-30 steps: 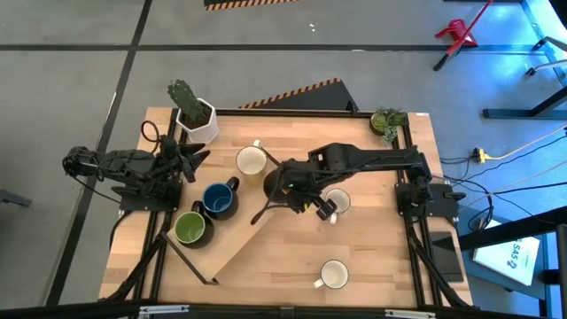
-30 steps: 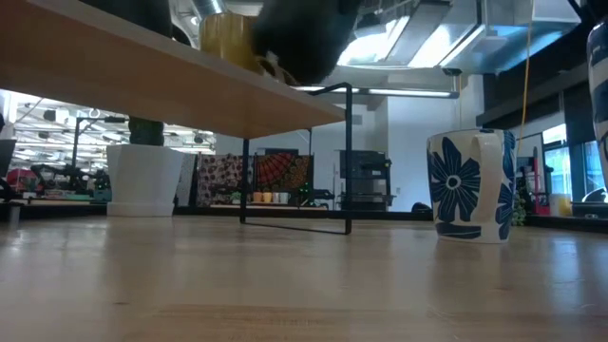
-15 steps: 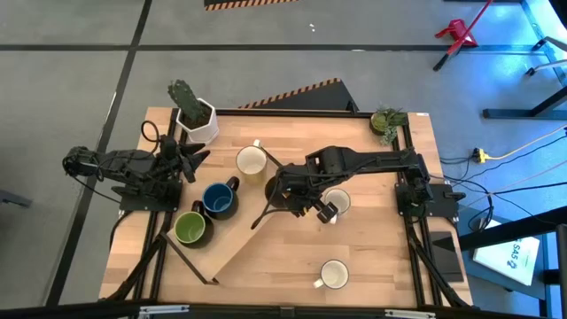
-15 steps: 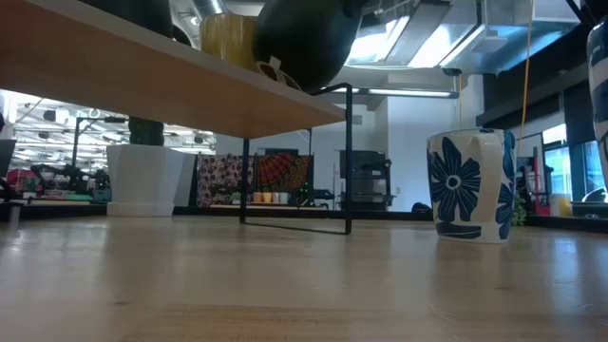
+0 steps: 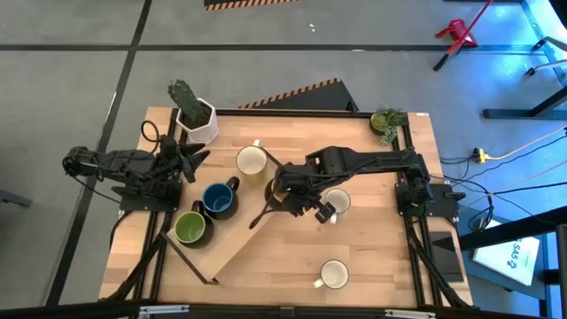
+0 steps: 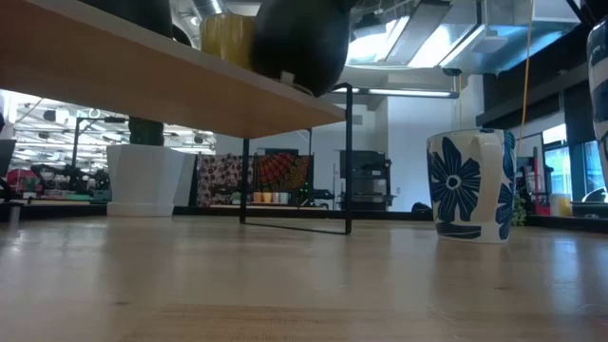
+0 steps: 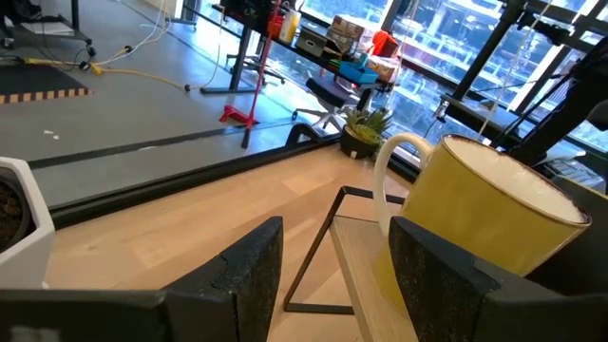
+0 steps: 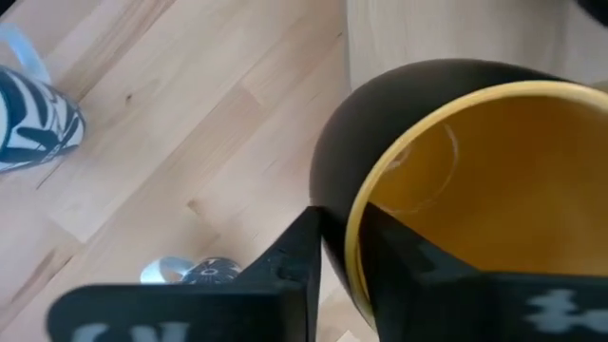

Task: Place coffee mugs
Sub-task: Put the yellow black mug on the shelf

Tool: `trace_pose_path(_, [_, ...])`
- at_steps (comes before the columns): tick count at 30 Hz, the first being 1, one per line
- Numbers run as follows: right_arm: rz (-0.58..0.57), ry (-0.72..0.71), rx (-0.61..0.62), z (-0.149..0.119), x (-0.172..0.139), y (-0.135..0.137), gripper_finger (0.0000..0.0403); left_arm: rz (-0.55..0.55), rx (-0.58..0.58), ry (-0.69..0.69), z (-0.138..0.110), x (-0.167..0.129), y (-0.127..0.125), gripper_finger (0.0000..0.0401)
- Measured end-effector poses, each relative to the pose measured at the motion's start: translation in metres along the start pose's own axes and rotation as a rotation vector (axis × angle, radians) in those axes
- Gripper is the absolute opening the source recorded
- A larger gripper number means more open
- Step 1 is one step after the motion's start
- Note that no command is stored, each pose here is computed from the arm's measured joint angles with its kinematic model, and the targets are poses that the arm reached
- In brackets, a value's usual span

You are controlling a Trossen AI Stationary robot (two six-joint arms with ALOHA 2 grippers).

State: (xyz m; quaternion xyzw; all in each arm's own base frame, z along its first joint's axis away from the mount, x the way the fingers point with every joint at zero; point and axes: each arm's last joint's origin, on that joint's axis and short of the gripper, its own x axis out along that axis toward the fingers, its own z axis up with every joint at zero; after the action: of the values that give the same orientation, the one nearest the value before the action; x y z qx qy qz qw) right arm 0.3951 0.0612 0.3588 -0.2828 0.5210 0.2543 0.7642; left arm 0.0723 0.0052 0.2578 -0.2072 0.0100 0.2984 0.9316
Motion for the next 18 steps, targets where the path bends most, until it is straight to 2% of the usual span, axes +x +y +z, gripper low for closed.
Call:
trace_pose_path(8, [-0.065,-0.054,-0.003,0.006,0.000,-0.006,0.0086,0.000,0.000,0.000,0.000,0.000,0.000,0.0188])
trace_pose_path(13, [-0.058,-0.060,0.009,0.004,0.005,-0.012,0.0100,0.000,0.000,0.000,0.000,0.000,0.000,0.0188])
trace_pose_path(18, [-0.082,-0.074,-0.037,0.006,0.011,-0.019,0.0101,0.000,0.000,0.000,0.000,0.000,0.000,0.0188])
